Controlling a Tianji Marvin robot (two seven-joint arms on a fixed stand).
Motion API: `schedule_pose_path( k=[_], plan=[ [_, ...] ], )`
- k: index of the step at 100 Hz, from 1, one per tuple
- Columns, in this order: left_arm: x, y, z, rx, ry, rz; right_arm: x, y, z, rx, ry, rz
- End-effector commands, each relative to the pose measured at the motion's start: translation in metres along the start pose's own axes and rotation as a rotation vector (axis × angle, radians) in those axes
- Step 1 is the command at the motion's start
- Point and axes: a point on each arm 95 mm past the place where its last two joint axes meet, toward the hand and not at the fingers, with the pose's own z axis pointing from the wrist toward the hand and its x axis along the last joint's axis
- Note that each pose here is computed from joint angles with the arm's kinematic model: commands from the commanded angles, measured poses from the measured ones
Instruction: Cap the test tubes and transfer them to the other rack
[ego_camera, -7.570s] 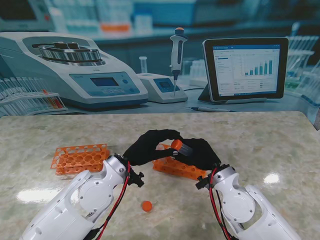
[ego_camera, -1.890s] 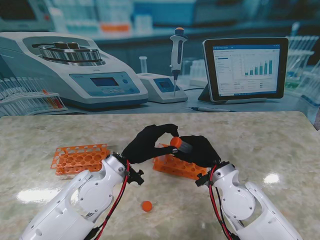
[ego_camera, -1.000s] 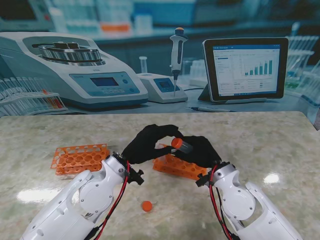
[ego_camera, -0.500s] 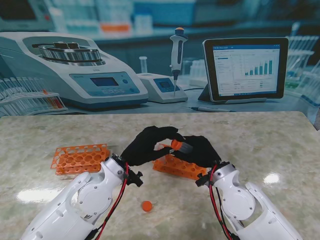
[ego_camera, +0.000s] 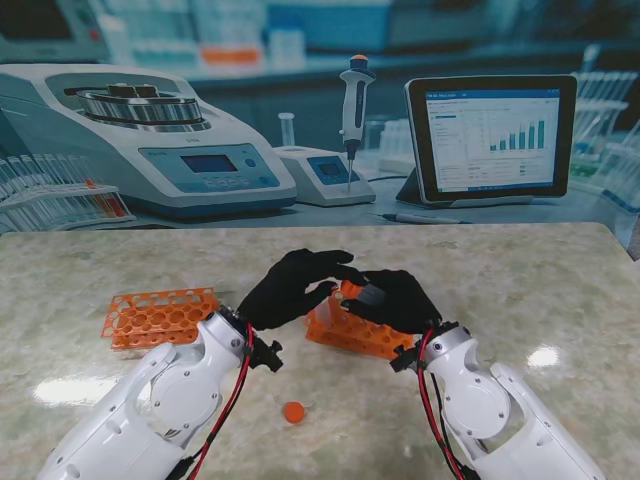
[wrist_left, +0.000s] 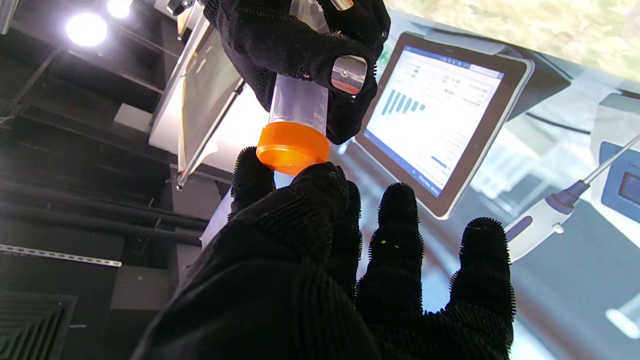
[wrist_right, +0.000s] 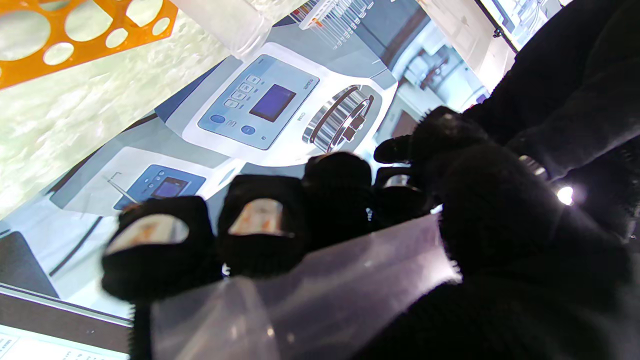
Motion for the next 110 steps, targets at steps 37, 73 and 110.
schedule_pose_path(
  k=[37, 73, 110],
  plan=[
    [0.006, -0.010, 0.001, 0.011, 0.011, 0.007, 0.004, -0.002, 0.000, 0.000, 0.005, 0.010],
    [0.006, -0.009, -0.002, 0.004, -0.015, -0.015, 0.005, -0.002, 0.000, 0.002, 0.004, 0.009],
    [0.001, 0.000, 0.001, -0.029, -0.034, -0.007, 0.005, -0.002, 0.001, 0.003, 0.007, 0.009]
  ],
)
